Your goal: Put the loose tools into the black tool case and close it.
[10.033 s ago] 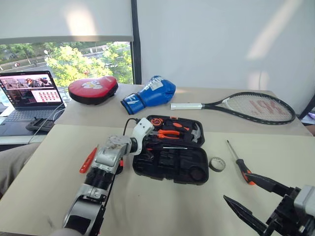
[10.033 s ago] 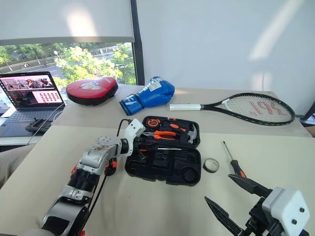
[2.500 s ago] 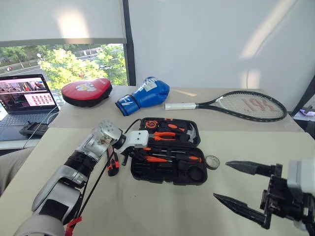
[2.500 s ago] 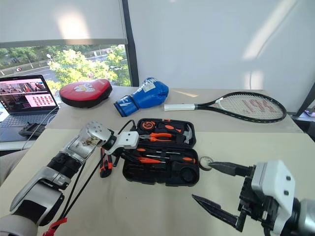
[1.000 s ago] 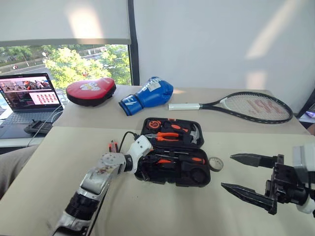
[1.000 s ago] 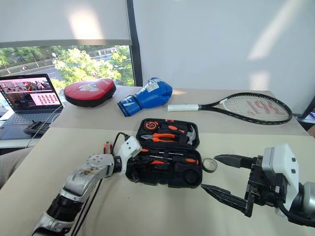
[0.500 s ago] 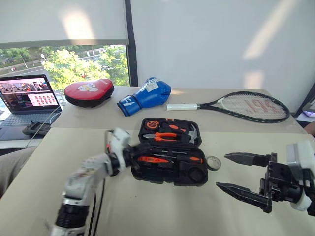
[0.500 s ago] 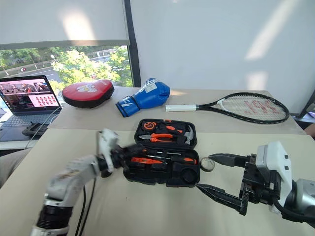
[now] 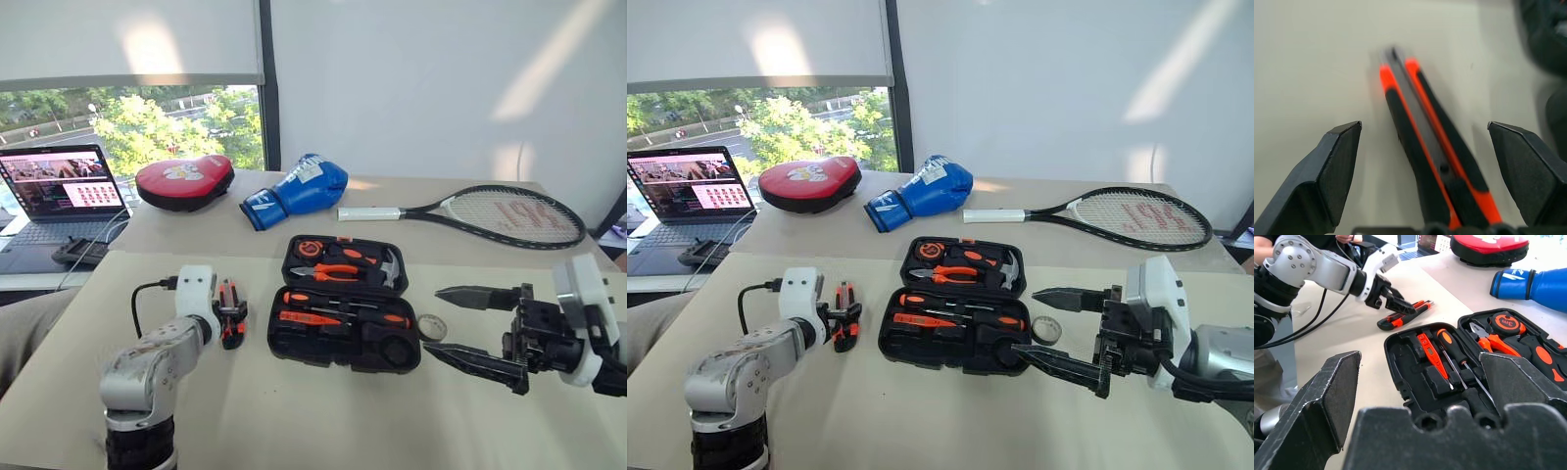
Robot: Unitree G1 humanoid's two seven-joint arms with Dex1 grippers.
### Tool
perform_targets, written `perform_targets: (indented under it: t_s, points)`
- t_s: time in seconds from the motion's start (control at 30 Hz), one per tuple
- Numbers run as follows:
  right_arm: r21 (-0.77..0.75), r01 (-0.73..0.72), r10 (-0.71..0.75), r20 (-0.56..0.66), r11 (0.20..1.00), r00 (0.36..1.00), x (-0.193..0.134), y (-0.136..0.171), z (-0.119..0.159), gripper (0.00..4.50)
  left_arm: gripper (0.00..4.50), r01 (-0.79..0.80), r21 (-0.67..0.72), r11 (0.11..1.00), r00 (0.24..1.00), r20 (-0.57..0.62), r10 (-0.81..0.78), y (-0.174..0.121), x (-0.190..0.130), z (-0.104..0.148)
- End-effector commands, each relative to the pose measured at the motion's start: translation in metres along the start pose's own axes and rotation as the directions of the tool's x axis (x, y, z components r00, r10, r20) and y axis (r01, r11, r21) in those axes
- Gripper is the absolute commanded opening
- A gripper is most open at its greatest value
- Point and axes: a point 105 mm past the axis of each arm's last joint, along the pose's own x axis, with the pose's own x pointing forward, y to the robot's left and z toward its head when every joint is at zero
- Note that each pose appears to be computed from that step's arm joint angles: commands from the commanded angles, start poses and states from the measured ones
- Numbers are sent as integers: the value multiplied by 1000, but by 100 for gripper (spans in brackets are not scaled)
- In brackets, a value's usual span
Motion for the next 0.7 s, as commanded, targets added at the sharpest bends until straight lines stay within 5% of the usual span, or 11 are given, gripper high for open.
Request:
perform_targets:
  t_s: [0.03,0.17,0.23,0.37,0.43,0.53,0.7]
  points:
    - [-35,-3,3,-10,999,1000,-3,2,8,450,392,-29,-5,1000,999,-41,29,2,2,-14]
    - [-32,8,-9,-19,999,1000,-7,4,8,450,264,-13,-31,999,999,-32,12,3,1,-17]
    - [-28,18,-19,-19,999,1000,-7,6,7,450,185,25,-102,994,996,83,-16,3,0,2]
    - [-22,50,-50,-5,999,999,-9,9,7,450,173,378,-32,925,878,331,-347,-31,-19,54]
    - [-16,68,-68,0,998,998,-10,12,5,450,173,637,113,762,713,289,-639,-65,-33,66]
    - [-9,99,-99,0,995,995,-12,15,2,450,173,846,377,376,416,-26,-909,-100,-52,56]
    - [-14,144,-144,-5,990,990,-17,21,1,450,173,831,556,-11,258,-402,-879,-105,-33,36]
